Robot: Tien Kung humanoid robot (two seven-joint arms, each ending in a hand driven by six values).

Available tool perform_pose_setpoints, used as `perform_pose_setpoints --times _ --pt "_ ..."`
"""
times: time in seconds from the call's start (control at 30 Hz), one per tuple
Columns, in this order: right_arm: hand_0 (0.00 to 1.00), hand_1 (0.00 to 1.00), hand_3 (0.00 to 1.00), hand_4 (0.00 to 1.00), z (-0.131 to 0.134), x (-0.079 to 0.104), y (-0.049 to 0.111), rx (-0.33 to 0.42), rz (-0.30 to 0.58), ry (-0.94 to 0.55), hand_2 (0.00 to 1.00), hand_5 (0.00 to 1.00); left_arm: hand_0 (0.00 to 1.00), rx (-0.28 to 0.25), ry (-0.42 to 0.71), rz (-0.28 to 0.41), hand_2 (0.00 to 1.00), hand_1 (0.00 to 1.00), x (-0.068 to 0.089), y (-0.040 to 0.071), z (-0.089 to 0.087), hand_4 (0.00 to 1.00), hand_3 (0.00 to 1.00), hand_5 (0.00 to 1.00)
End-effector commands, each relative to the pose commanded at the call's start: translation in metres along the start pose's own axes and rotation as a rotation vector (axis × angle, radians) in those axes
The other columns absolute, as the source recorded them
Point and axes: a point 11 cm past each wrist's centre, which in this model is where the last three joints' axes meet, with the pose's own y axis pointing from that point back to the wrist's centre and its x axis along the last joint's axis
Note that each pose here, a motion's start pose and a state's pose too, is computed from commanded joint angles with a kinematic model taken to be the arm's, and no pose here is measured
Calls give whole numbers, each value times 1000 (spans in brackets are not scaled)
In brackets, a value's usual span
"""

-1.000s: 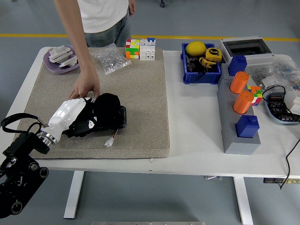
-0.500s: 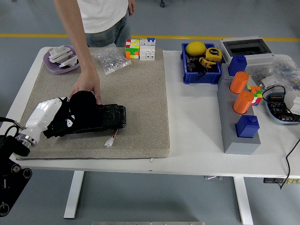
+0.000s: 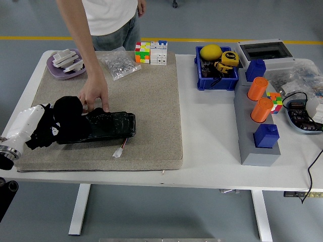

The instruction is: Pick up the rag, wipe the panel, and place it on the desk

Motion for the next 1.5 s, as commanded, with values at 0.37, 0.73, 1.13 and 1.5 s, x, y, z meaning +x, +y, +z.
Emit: perform_pose_setpoints --times 0.37,0.73,1.13,1.5 --pt "521 606 580 998 0 -1 0 1 -1 -1 652 478 268 12 1 24 561 188 7 0 -4 16 420 2" --pt "521 605 580 998 0 -1 0 0 -3 -2 652 478 270 -67 4 -31 560 188 -12 -8 28 18 420 2" --pt "522 605 580 998 -4 -2 0 7 -4 -1 652 479 274 -213 -28 -127 561 190 -36 -17 83 22 421 2" --pt "524 605 580 998 -6 -2 0 12 -3 3 652 479 276 -329 -39 -177 560 191 -51 -15 127 25 422 2"
